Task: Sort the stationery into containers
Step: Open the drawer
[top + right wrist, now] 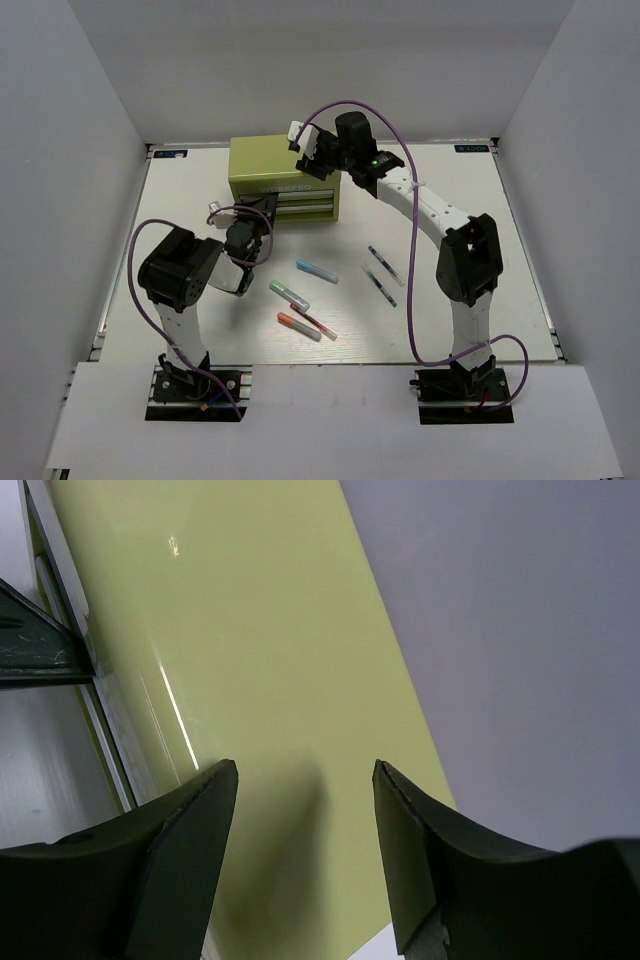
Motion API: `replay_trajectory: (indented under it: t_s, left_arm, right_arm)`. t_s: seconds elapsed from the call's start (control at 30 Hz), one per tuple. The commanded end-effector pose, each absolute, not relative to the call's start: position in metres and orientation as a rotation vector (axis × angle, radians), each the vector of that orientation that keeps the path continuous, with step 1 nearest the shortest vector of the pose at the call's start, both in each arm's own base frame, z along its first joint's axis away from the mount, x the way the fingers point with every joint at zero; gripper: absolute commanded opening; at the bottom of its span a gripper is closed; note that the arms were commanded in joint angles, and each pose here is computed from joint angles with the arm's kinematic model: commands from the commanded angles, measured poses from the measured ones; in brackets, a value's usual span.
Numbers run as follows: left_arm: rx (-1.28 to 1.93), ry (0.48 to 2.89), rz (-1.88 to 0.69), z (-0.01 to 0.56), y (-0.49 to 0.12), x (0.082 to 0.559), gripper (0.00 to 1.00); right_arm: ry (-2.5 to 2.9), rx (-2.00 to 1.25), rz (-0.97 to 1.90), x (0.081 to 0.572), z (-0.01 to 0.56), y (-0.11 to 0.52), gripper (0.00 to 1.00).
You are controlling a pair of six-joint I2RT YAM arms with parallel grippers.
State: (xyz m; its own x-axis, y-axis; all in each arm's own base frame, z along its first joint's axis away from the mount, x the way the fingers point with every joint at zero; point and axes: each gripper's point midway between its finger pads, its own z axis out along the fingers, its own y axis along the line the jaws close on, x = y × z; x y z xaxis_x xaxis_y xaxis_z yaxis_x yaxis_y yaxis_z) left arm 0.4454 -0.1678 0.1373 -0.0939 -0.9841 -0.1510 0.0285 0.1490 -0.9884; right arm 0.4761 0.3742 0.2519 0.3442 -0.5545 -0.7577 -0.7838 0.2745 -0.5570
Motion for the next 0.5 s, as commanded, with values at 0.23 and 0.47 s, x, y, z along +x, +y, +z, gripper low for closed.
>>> replay_trajectory:
  t_s: [0.23,0.47]
  left_arm:
    - [-1.140,1.081,-1.168,0.153,-0.139,0.463,0.45]
    - [-1.124,1.003,-1.265,0.158,-0.151,0.466,0.40]
  right_arm:
    - [1.371,-1.446,0.236,0.467,0.243,0.366,0.62]
    - [1.376,-1.471,0.248,0.463,0.238,0.364,0.62]
